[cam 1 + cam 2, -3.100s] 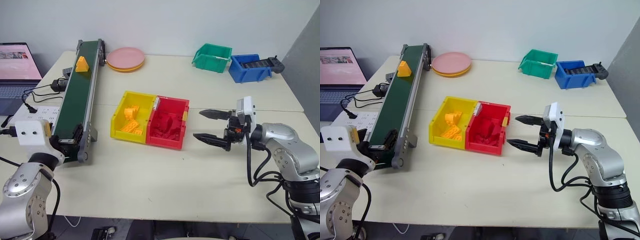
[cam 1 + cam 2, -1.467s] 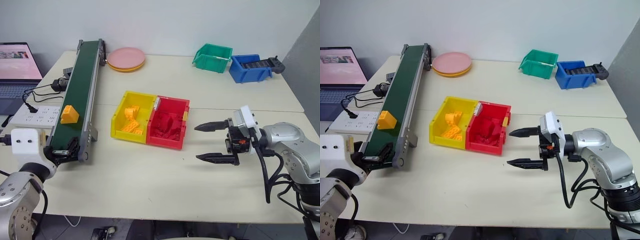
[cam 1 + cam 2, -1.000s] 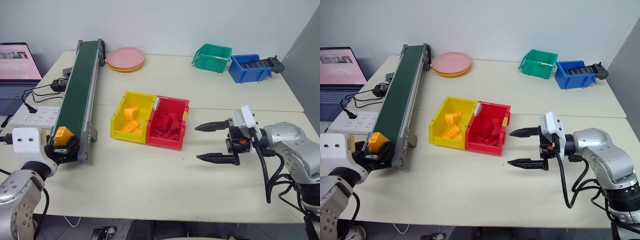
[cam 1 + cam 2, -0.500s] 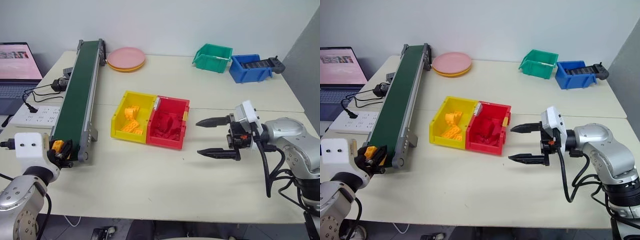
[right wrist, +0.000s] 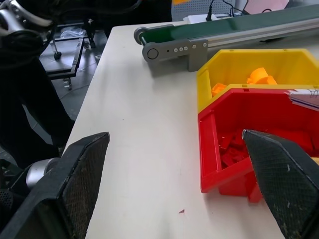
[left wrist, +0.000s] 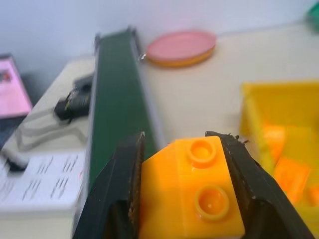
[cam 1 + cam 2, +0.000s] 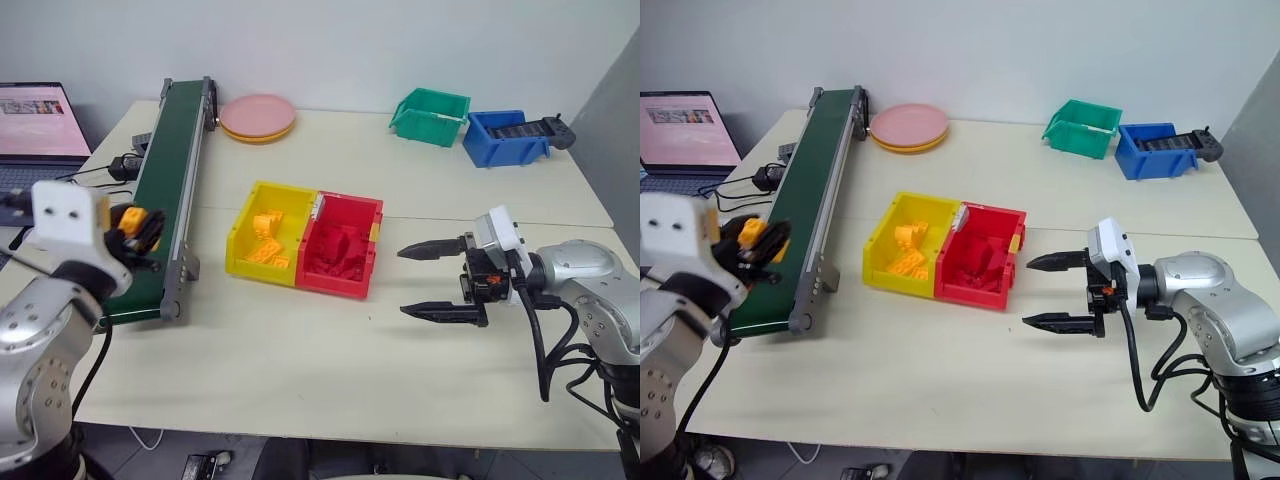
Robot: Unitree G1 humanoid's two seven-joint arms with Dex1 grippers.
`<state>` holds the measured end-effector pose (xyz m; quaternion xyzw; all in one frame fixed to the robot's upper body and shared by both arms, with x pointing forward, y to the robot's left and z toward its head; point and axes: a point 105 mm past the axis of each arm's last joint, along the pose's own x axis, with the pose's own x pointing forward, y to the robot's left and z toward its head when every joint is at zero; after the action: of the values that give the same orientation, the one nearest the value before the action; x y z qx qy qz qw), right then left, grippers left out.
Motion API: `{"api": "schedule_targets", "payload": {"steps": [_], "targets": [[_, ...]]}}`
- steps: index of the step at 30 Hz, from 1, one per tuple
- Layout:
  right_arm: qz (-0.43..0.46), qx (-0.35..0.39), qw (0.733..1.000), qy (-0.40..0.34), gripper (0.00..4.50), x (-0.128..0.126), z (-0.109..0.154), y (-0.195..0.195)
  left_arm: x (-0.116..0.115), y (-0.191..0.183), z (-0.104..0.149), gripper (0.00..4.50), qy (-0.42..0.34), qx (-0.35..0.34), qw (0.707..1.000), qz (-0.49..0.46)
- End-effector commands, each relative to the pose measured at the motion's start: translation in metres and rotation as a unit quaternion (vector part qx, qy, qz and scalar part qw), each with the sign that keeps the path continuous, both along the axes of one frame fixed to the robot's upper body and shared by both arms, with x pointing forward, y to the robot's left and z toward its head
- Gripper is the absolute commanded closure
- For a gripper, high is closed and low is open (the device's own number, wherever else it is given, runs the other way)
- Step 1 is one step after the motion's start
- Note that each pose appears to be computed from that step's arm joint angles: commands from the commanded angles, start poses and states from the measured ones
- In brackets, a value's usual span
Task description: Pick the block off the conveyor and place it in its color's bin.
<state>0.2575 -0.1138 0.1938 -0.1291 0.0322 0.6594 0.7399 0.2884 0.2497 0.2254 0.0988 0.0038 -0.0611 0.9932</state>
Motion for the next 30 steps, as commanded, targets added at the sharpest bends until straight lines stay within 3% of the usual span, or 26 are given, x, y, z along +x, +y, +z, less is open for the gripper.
{"api": "schedule_targets", "payload": {"steps": [1, 10, 14, 18, 24, 26, 30], "targets": [[-0.018, 0.007, 0.999, -0.032, 0.00, -0.004, 0.015, -0.004, 0.022, -0.034, 0.001, 2.92, 0.024, -0.002, 0.996, -0.088], [-0.056, 0.017, 0.997, -0.049, 0.00, -0.010, 0.021, -0.007, 0.063, -0.063, -0.007, 2.92, 0.047, 0.002, 0.987, -0.156], [-0.057, 0.058, 0.994, -0.075, 0.00, -0.017, 0.052, 0.001, 0.082, -0.077, -0.017, 2.92, 0.056, 0.014, 0.982, -0.182], [-0.062, 0.062, 0.993, -0.081, 0.00, -0.017, 0.060, 0.005, 0.089, -0.083, -0.019, 2.92, 0.055, 0.016, 0.979, -0.195], [-0.063, 0.046, 0.994, -0.077, 0.00, -0.020, 0.052, 0.005, 0.092, -0.091, -0.026, 2.92, 0.055, 0.028, 0.977, -0.207], [-0.064, 0.044, 0.994, -0.076, 0.00, -0.020, 0.051, 0.005, 0.091, -0.089, -0.027, 2.22, 0.052, 0.031, 0.977, -0.203], [-0.062, 0.038, 0.995, -0.074, 0.00, -0.021, 0.048, 0.005, 0.089, -0.089, -0.027, 1.46, 0.050, 0.032, 0.976, -0.211]]}}
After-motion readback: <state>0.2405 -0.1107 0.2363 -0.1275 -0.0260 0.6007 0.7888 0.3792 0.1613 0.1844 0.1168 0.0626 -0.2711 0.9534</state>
